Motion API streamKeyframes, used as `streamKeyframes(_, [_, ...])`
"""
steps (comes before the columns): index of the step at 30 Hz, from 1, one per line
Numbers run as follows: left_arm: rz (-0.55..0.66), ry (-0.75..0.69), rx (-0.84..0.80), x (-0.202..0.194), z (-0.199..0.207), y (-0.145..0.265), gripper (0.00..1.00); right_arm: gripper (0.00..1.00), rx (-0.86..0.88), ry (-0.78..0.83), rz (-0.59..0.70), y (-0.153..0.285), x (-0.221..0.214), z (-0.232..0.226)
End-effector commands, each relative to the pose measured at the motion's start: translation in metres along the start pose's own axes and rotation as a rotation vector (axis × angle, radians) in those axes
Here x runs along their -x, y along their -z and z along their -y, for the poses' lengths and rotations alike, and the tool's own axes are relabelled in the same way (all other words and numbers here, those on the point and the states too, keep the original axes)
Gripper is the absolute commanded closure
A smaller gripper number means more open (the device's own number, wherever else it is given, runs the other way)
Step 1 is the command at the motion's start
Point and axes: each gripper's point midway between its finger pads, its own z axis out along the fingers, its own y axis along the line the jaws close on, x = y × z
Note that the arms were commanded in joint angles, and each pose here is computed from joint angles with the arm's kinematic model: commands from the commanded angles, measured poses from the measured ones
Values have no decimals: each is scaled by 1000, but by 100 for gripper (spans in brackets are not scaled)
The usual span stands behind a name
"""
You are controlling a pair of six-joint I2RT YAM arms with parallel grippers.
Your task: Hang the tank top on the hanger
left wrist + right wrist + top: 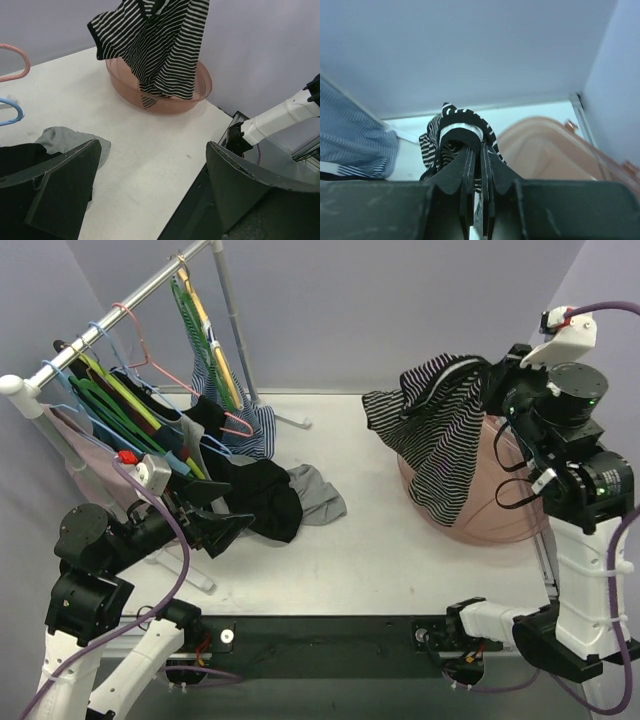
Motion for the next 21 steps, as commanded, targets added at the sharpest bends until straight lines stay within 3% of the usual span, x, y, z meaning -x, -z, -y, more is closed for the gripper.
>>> streamKeyframes(1, [71, -13, -53, 22, 13, -2, 3, 100, 125, 70, 126, 22, 58, -46])
streamKeyframes(4, [78, -15, -56, 23, 14, -1, 3, 100, 234, 84, 188, 40, 82, -77])
streamKeyframes(9, [81, -24, -69, 24, 18, 1, 3, 100, 442, 159, 196, 70, 73, -144])
streamKeyframes(17, [79, -37, -88, 27, 21, 0, 3, 100, 514, 233, 103, 77, 24, -178])
streamKeyframes(21, [80, -40, -95, 26, 23, 2, 3, 100, 649, 262, 20, 86, -18, -195])
